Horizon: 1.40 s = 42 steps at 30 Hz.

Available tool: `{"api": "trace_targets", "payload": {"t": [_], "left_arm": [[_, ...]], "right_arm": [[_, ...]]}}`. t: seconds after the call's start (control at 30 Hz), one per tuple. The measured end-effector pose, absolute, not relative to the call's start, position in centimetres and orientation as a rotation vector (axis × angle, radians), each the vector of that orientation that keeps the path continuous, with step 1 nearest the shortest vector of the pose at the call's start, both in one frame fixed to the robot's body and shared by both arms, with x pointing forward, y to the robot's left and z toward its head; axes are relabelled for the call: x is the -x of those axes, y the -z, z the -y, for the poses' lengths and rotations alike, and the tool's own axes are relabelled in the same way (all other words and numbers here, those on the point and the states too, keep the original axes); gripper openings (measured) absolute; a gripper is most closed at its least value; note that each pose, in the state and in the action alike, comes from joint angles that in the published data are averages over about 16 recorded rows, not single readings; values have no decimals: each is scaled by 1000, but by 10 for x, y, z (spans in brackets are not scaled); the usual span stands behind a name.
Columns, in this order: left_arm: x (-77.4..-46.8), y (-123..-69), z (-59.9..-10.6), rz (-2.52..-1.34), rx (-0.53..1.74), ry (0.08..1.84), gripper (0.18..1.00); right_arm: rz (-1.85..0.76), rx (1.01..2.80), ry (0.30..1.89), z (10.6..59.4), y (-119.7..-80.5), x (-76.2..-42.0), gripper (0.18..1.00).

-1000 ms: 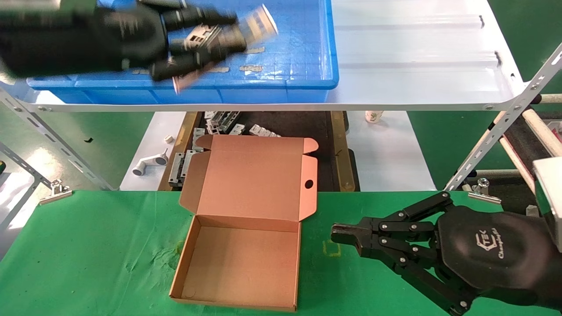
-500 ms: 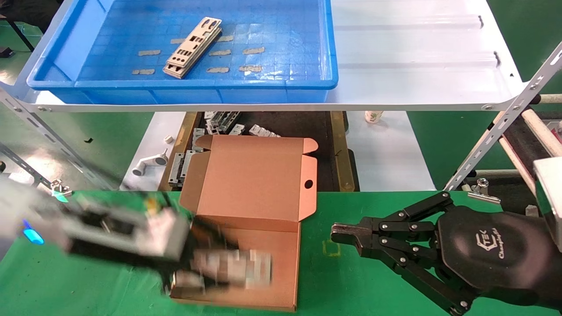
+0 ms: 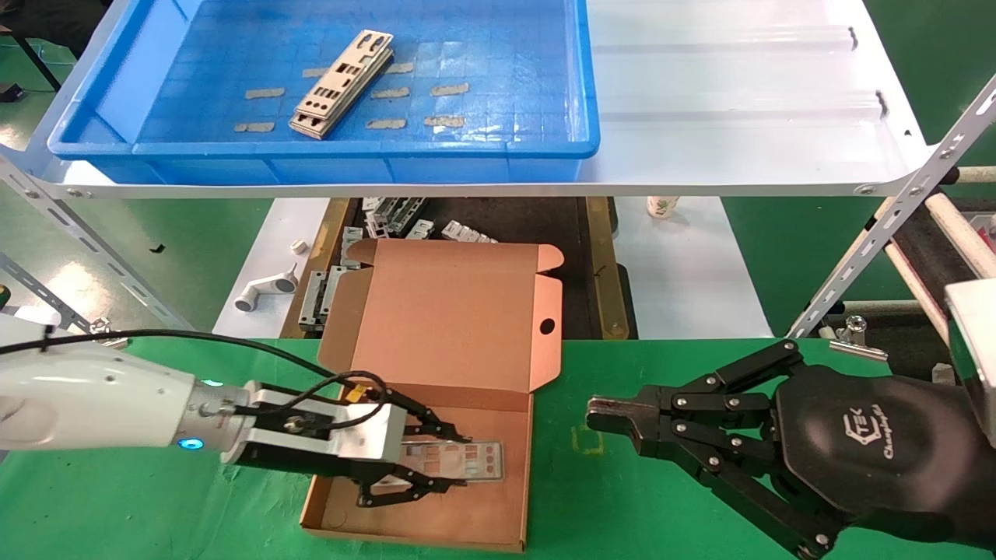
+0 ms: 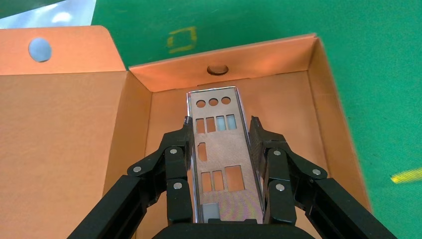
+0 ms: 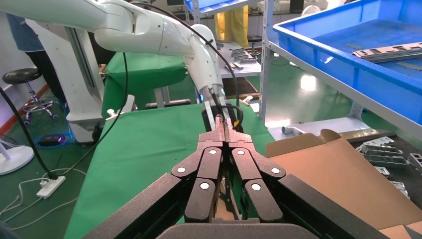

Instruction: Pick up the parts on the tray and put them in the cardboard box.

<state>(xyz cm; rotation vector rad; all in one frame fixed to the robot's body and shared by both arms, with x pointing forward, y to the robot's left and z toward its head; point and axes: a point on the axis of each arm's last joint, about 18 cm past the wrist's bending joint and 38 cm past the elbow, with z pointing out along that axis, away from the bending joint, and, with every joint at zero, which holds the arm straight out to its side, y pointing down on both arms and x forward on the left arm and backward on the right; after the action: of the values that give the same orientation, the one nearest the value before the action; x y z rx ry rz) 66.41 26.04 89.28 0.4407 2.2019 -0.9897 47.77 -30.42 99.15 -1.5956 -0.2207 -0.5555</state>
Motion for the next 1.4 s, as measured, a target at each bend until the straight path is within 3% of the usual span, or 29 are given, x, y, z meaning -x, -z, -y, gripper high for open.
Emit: {"api": "trace_targets", "payload": {"t": [0.37,0.77,1.17,1.4], "left_arm": [[-677,-889,-255,-2204,-427,974,445],[-673,-904,-263,-2182,-379,1060,539],[-647,-956,-269,-2043,-281,1406,752],[-636,-968,-275,-1983,-242,1524,875]], "right_arm": [[221,1596,555,304,-992,-478,191],[221,1596,555,304,-992,-478,191],[221,1596,555,304,-992,-478,192],[221,1596,555,304,-992,-478,195]]}}
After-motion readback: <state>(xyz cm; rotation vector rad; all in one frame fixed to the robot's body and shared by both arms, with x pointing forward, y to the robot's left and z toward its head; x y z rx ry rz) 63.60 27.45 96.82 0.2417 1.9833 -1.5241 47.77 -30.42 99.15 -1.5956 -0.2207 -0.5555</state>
